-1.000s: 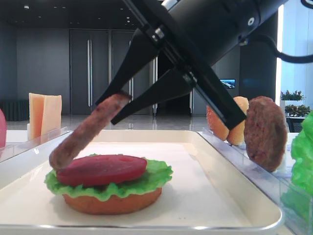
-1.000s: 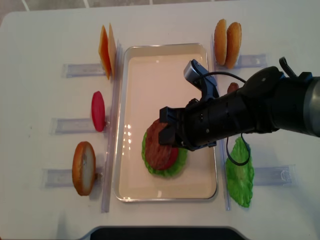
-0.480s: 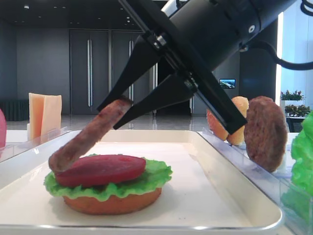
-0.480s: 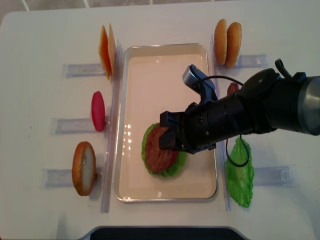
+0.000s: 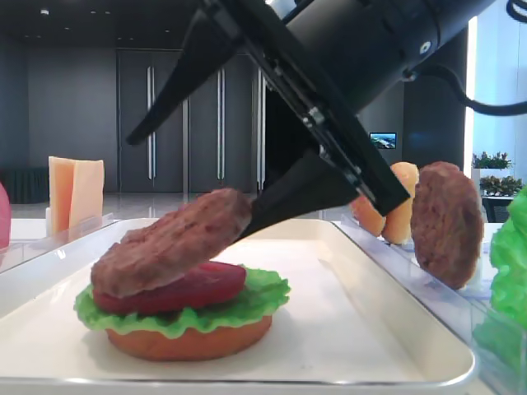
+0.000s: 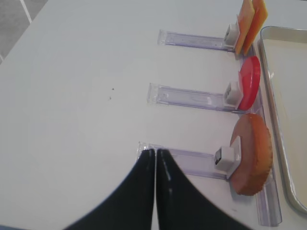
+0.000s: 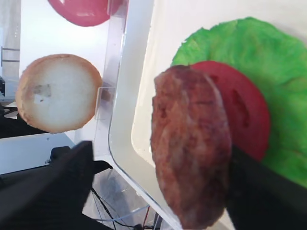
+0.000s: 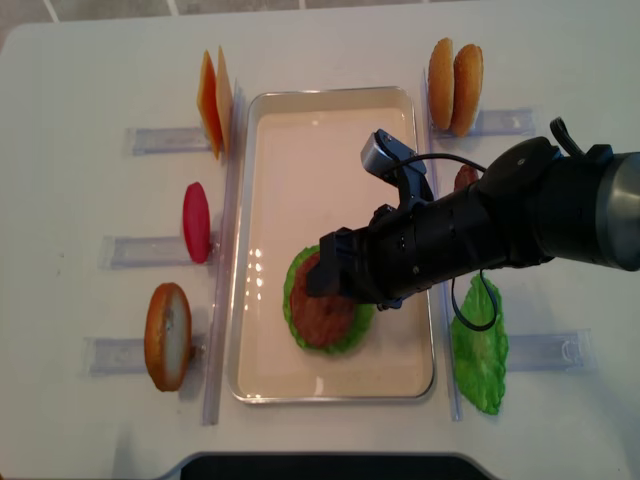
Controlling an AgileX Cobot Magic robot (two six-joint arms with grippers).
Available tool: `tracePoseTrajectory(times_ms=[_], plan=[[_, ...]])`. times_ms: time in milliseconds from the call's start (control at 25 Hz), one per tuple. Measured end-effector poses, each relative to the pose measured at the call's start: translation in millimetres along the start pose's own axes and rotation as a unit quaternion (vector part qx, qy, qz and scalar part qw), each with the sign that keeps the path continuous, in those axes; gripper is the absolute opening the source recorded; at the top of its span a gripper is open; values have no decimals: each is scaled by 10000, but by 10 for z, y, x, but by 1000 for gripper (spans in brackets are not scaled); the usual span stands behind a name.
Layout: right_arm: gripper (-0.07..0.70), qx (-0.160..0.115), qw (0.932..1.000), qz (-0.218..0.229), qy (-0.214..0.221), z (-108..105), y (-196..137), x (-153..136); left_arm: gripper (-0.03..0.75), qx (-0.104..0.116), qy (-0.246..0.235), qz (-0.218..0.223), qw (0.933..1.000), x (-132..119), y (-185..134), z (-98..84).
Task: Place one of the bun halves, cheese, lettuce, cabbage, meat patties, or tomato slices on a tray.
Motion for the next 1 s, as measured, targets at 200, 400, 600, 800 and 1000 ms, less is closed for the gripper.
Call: tracePoseTrajectory(times_ms=[200, 400, 600, 800, 1000], plan=[[630, 579, 9980, -241, 48, 122, 47, 134, -1, 0, 0, 0, 10000, 0, 0, 0], [636, 1380, 9880, -691, 35, 300, 123, 378, -1, 0, 0, 0, 10000, 0, 0, 0], [627, 1954, 9742, -1126, -2, 463, 175, 632, -1, 0, 0, 0, 10000, 0, 0, 0], [609, 2582, 9539, -1533, 15, 654, 171, 987, -1, 0, 0, 0, 10000, 0, 0, 0], [595, 2658, 9421, -2019, -317, 598, 296, 1412, -1, 0, 0, 0, 10000, 0, 0, 0]])
Point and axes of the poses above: a point on each arm's last joint axis where the gripper is mounted, x pointing back along that axis away from the gripper, z along the wrist's bending axis when the last joint is at zero, y = z × x, the point moved 9 cm from there along -x, pointing out along that axis toward the gripper, and after that the axes turned 11 degrees about -x, right-handed, at the moved point
